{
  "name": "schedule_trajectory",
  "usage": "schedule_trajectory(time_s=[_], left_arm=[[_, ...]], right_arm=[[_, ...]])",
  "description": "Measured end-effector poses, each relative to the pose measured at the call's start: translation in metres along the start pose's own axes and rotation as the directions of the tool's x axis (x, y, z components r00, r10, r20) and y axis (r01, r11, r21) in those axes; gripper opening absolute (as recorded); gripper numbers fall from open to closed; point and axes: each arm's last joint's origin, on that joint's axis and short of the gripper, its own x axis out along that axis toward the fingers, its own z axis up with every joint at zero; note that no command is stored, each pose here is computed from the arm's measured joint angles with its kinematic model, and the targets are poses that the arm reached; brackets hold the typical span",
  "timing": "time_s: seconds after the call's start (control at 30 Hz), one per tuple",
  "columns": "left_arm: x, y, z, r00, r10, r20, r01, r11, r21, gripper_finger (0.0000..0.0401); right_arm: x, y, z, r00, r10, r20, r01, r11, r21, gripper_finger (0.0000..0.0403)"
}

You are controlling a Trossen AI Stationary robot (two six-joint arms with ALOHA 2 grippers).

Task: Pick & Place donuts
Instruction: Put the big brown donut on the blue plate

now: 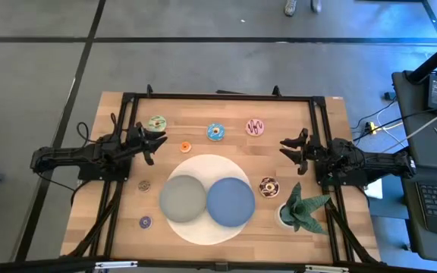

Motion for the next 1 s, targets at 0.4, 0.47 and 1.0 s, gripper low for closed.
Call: schedule_trajectory(time_s=[0.4,0.47,1.0], left_arm=[[0.0,0.0,0.0,1.0,0.0,0.0,0.0,1.0,0.0,0.0114],[0.0,0.0,0.0,1.0,0.0,0.0,0.0,1.0,0.0,0.0113],[0.0,0.0,0.0,1.0,0.0,0.0,0.0,1.0,0.0,0.0113]], right_arm=[[-0.001,0.01,0.043,0.999,0.008,0.054,-0.006,0.999,-0.042,0.0162],[0.003,0.012,0.053,0.999,-0.017,-0.027,0.015,0.998,-0.062,0.0162],[0.117,0.0,0.111,0.802,-0.367,-0.471,0.39,0.919,-0.052,0.0162]])
